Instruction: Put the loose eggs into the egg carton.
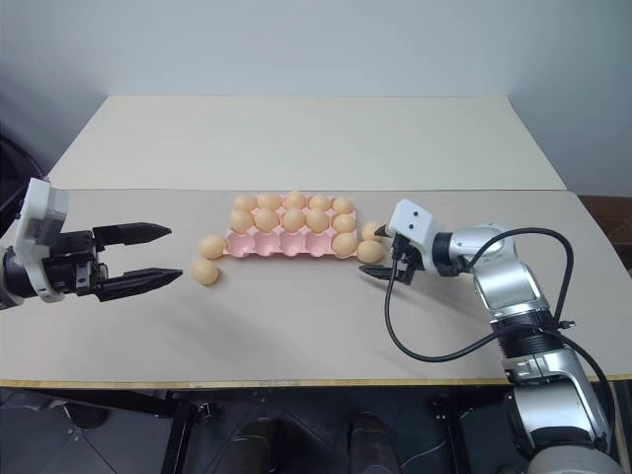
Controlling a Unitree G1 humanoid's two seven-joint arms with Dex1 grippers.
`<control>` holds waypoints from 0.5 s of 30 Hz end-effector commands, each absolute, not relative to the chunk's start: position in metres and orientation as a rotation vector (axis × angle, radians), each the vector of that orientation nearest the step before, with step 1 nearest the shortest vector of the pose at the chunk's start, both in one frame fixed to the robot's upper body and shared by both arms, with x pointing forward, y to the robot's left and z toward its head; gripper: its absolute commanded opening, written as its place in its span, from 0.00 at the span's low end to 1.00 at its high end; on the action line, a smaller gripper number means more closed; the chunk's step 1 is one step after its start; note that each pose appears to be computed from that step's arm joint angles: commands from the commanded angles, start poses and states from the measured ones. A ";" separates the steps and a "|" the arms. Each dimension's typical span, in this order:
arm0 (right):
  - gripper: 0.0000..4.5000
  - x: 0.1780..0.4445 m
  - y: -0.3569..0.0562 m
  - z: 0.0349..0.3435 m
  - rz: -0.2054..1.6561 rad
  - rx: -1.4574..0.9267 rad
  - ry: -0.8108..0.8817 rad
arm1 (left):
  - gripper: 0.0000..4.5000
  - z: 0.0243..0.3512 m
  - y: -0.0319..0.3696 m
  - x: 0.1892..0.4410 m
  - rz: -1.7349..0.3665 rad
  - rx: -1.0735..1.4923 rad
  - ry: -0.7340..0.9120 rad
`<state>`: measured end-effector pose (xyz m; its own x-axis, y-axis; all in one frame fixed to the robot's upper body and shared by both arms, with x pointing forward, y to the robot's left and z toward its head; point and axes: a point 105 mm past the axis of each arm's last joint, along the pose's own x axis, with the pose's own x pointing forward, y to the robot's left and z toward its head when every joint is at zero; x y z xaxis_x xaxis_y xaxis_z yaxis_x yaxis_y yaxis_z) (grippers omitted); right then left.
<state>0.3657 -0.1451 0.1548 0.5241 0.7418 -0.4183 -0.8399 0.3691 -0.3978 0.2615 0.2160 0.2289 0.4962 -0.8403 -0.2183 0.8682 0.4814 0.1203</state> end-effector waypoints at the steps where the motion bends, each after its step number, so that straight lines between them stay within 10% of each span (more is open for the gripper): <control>1: 1.00 0.368 -0.141 0.161 1.013 -0.660 0.140 | 1.00 0.240 0.214 0.258 -1.047 0.267 0.086; 15: 1.00 0.368 -0.136 0.150 1.029 -0.666 0.168 | 1.00 0.236 0.218 0.256 -1.025 0.264 0.089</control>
